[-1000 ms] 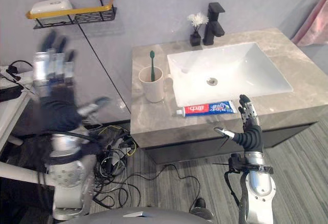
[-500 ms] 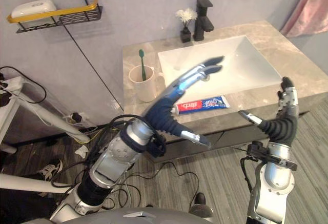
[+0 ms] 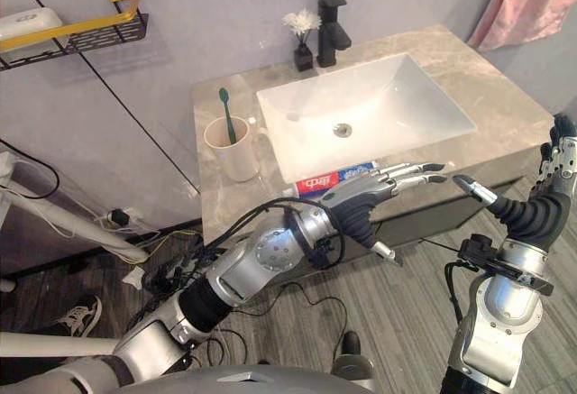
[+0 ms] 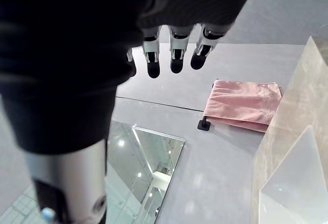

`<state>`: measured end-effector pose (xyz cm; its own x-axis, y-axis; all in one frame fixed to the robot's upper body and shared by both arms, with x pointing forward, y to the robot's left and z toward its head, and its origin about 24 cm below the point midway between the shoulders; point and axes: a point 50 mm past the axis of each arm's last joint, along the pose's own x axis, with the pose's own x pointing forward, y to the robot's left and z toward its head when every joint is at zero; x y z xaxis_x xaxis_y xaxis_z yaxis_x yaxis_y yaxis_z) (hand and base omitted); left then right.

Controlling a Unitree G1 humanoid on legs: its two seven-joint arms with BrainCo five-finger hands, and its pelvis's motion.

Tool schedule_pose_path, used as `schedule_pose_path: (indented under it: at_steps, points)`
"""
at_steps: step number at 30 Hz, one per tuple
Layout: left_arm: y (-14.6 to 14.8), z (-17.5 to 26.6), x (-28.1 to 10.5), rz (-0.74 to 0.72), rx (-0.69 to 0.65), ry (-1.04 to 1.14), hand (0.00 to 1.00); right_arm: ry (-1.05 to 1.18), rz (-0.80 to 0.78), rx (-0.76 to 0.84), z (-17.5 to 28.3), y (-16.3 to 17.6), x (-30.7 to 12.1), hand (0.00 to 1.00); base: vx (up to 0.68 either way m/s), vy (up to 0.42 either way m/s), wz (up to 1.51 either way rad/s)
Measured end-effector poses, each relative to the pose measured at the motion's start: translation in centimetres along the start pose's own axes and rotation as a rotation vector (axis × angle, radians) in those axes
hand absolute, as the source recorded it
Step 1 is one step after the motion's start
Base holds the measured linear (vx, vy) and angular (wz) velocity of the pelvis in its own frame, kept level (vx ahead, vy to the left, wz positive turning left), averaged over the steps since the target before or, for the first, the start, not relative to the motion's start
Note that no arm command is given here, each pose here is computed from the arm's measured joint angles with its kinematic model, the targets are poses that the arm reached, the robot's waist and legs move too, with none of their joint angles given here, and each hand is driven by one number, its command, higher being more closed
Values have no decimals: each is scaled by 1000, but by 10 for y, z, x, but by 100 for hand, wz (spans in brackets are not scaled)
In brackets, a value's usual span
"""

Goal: Organize washtable

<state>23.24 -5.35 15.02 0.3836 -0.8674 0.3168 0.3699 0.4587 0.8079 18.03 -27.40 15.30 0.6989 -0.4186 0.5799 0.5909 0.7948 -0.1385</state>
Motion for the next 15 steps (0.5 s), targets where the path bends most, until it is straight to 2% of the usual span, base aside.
schedule_pose_path:
  at_steps: [6, 15]
  points:
    - [0, -8, 14, 6, 98, 44, 0, -40, -2, 4, 10, 0, 2, 0, -14, 9, -13]
    - [15, -23, 11, 61, 227, 147, 0, -14, 4, 3, 7, 1, -1, 0, -11, 1, -7]
